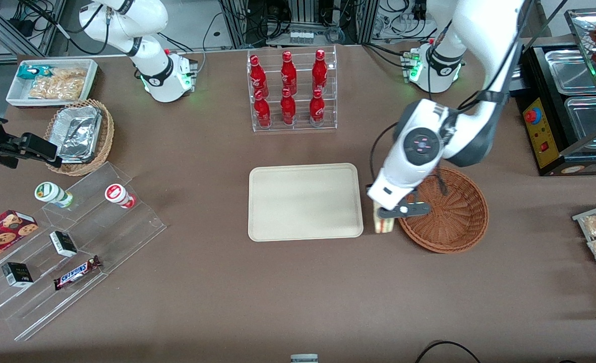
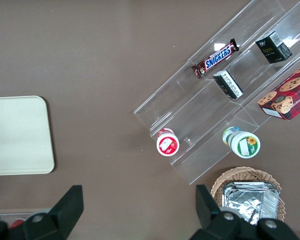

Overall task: Place sandwich from basket to tray
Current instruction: 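Carry the sandwich with the left gripper over the cream tray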

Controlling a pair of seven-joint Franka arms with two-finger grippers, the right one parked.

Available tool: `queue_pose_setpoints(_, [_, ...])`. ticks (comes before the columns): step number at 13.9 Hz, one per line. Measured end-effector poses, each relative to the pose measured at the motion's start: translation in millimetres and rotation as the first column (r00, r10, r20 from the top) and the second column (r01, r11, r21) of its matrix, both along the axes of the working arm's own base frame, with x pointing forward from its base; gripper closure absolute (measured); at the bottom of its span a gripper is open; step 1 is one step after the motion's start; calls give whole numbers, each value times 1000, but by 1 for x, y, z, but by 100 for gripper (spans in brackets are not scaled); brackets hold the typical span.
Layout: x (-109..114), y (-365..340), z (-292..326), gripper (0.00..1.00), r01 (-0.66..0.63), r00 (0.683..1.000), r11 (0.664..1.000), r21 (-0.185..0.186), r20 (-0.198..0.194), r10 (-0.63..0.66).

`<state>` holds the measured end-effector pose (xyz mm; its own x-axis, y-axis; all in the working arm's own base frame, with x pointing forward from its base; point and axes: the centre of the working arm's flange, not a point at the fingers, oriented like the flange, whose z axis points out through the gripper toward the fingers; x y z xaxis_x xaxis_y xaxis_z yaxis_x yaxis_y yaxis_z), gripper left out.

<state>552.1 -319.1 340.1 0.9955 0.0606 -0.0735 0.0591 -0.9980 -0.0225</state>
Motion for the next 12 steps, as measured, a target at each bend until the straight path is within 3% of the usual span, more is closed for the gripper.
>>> queue_pose_setpoints(7, [-30,-147,-45,86,7,1000,1000,-17,-2,-7])
queue_pose_setpoints(12, [-34,-183,-76,86,-33,999,999,-19,-10,33])
